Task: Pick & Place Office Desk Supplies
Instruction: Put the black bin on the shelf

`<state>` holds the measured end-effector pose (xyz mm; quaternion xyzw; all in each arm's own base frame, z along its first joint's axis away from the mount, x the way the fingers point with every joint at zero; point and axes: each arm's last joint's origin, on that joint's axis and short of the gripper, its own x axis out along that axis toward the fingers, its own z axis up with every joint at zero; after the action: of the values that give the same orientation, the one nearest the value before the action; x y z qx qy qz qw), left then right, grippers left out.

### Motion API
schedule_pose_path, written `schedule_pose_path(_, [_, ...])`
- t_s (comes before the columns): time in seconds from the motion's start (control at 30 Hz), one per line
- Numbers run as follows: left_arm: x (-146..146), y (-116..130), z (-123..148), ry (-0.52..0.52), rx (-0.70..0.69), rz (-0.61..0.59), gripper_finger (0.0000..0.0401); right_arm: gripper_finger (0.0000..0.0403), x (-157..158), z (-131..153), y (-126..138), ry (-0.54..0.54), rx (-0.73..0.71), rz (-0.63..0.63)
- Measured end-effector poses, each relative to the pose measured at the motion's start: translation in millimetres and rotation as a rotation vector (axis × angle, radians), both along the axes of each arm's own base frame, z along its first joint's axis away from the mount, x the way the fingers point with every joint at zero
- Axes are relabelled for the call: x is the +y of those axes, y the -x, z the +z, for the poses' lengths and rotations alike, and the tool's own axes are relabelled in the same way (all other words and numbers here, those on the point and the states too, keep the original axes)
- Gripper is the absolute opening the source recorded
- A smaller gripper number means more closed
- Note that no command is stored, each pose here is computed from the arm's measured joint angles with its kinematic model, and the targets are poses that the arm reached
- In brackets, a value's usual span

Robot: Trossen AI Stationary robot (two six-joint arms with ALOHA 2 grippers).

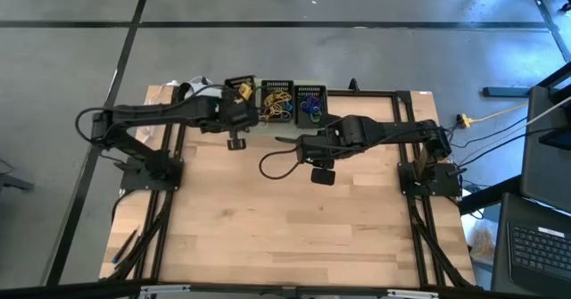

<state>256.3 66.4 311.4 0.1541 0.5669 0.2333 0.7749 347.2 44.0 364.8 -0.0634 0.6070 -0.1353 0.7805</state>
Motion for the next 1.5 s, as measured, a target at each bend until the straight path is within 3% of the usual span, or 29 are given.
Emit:
schedule_pose_path(0.4, [4,-16,-4,0.04,0.064,-0.023,0.0005,0.0152,0,0,0,-0.004,-0.004,-0.014])
schedule_pose_path(0.8, [4,-17,-3,0.002,0.065,-0.008,0.0049,0.0153,0,0,0,-0.003,-0.003,-0.01])
schedule_pose_path(0.93, [3,-18,-3,-0.01,0.082,-0.058,0.0052,0.0153,0,0,0,-0.003,-0.003,-0.01])
schedule_pose_path(1.2, [-6,-27,-1,-0.055,0.054,-0.156,0.0037,0.0153,0,0,0,-0.003,-0.003,-0.01])
schedule_pose_path(1.5, [-16,-27,9,-0.172,0.051,-0.136,0.0042,0.0153,0,0,0,-0.001,0.0,-0.001])
